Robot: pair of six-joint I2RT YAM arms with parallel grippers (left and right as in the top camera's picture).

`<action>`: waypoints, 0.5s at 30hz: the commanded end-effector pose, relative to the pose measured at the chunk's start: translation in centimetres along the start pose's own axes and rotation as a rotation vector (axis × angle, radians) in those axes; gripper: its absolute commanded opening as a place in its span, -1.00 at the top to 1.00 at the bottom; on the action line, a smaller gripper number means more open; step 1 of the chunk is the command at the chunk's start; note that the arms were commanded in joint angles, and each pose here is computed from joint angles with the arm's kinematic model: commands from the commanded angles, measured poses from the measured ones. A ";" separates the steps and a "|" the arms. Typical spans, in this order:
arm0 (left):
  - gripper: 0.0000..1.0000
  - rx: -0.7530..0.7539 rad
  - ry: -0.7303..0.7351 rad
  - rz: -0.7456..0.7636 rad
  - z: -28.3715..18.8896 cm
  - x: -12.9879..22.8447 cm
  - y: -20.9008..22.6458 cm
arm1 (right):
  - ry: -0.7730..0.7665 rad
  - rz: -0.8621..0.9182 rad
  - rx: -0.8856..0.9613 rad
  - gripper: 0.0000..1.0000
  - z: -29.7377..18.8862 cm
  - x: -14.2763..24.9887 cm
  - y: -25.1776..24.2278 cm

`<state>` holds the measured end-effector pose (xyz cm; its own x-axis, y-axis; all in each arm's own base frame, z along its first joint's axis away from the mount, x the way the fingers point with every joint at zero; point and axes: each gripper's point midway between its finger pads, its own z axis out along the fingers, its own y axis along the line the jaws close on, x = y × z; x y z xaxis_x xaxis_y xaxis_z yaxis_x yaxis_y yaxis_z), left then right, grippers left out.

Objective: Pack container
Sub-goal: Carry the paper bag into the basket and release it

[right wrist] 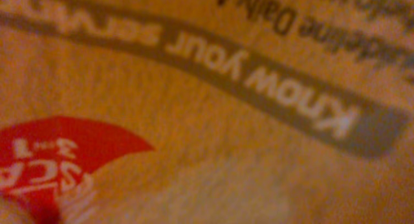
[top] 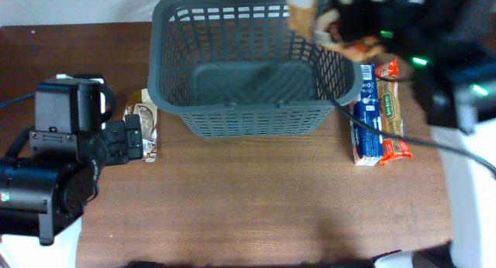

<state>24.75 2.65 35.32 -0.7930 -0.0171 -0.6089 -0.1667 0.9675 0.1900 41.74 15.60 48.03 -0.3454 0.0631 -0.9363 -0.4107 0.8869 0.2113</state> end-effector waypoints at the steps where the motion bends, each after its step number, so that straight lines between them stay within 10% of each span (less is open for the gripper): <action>1: -0.99 -0.018 0.001 -0.003 0.1 0.0 0.4 | 0.046 0.086 0.205 0.92 4.6 2.4 -2.2; 15: -0.99 -0.018 0.001 -0.003 0.1 0.0 0.4 | 0.459 0.234 0.545 0.92 10.2 17.0 -7.5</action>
<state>24.75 2.65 35.32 -0.7928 -0.0171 -0.6092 -0.1668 0.9675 0.1899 47.23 15.99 26.32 -0.7825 0.1048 -0.6138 0.0440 0.9926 0.1133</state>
